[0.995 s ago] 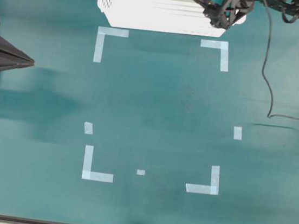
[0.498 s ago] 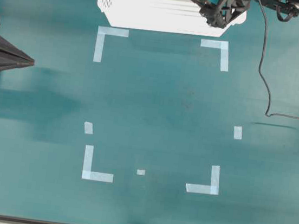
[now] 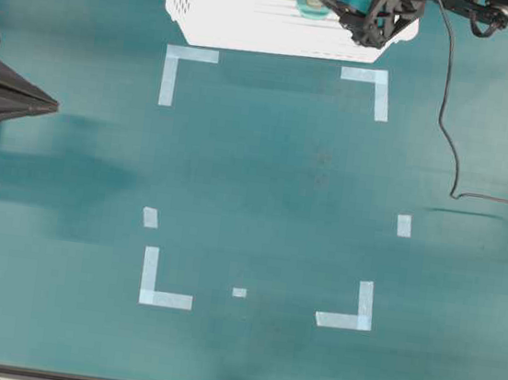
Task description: Put the tape into the white basket.
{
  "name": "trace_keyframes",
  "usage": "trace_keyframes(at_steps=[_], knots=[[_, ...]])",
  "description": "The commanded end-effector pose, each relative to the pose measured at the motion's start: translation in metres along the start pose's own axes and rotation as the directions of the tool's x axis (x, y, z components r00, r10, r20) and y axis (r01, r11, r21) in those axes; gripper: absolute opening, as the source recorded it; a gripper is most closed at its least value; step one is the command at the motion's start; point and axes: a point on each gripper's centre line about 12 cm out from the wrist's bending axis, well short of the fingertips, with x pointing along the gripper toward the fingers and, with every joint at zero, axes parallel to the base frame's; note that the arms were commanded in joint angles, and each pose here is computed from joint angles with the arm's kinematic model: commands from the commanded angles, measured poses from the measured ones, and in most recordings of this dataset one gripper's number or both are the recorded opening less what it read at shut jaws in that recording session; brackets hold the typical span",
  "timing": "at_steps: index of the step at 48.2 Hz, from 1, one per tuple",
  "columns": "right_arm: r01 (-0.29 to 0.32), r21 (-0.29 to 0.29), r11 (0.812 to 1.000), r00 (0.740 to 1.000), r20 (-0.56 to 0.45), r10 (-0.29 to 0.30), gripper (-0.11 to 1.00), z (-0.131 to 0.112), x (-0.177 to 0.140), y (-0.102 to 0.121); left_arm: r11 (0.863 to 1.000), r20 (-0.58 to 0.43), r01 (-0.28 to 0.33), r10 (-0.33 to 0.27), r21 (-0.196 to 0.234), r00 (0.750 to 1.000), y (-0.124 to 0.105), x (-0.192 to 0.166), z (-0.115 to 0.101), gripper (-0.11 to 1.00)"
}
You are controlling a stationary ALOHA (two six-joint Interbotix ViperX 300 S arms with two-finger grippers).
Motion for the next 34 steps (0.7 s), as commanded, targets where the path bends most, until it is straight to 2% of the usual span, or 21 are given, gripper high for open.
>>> trace_keyframes(at_steps=[1,8,18,34], knots=[[-0.023,-0.017,1.000,0.999,0.042,0.024,0.91,0.014,-0.012,0.010,1.000,0.008,-0.002,0.002,0.001,1.000,0.000,0.001,0.004,-0.10],[-0.071,-0.057,0.996,0.996,0.054,0.074,0.91,0.016,-0.028,0.032,1.000,0.008,-0.002,0.002,-0.001,1.000,0.000,0.001,0.004,-0.10],[-0.146,-0.098,0.984,0.987,0.052,0.152,0.91,0.005,-0.046,0.062,1.000,0.006,-0.002,0.002,-0.001,1.000,0.000,0.001,0.003,-0.10],[-0.272,-0.174,0.946,0.960,0.014,0.278,0.91,-0.022,-0.072,0.106,1.000,0.006,-0.002,0.002,-0.001,1.000,0.000,0.001,0.003,-0.10]])
